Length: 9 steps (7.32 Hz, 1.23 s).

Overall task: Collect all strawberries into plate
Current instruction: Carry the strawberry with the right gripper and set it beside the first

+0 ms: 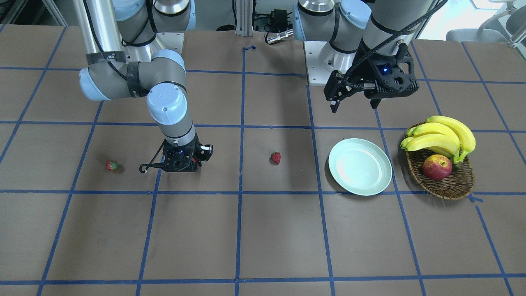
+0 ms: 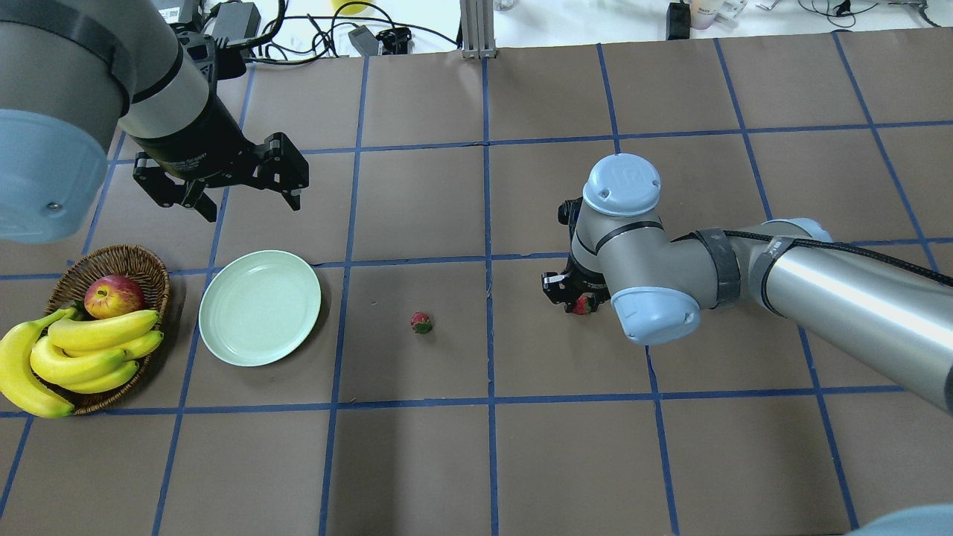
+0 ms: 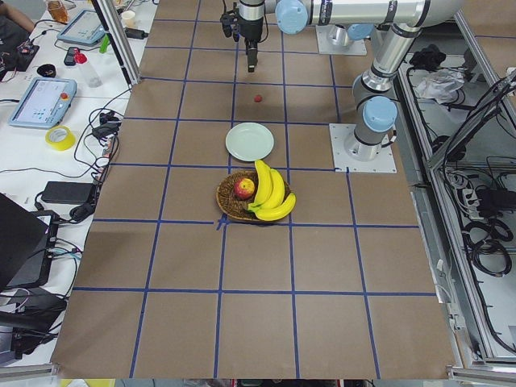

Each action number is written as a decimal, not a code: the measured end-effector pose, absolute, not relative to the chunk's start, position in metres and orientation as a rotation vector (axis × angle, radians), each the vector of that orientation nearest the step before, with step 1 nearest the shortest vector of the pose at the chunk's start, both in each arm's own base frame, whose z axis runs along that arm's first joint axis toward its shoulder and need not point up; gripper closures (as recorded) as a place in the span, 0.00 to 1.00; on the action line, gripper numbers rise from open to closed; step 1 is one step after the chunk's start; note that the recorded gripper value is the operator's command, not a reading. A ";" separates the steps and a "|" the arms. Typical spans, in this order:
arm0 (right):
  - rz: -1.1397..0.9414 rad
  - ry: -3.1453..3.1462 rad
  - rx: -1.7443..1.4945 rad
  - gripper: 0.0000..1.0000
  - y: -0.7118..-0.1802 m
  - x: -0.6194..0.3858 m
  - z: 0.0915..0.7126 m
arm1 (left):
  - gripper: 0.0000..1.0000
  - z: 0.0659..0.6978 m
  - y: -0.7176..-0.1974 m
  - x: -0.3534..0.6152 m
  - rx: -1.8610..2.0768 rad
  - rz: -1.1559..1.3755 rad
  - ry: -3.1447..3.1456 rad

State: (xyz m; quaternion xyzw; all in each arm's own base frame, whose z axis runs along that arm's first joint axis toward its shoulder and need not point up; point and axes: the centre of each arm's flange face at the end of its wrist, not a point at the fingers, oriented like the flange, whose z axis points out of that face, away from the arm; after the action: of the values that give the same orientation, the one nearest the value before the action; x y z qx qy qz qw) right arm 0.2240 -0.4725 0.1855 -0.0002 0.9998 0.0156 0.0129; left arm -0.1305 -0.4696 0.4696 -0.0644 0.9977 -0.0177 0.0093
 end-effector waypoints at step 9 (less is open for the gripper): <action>-0.074 3.032 0.202 0.23 -0.430 0.419 0.192 | 0.00 0.467 -0.468 -0.130 -0.201 -0.038 3.114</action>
State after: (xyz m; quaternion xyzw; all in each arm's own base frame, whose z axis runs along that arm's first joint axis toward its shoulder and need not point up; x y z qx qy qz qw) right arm 0.4189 -0.4299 0.1916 0.0663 0.9962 -0.0242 0.0512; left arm -0.1303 -0.4684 0.4666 -0.0643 0.9978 -0.0123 0.0102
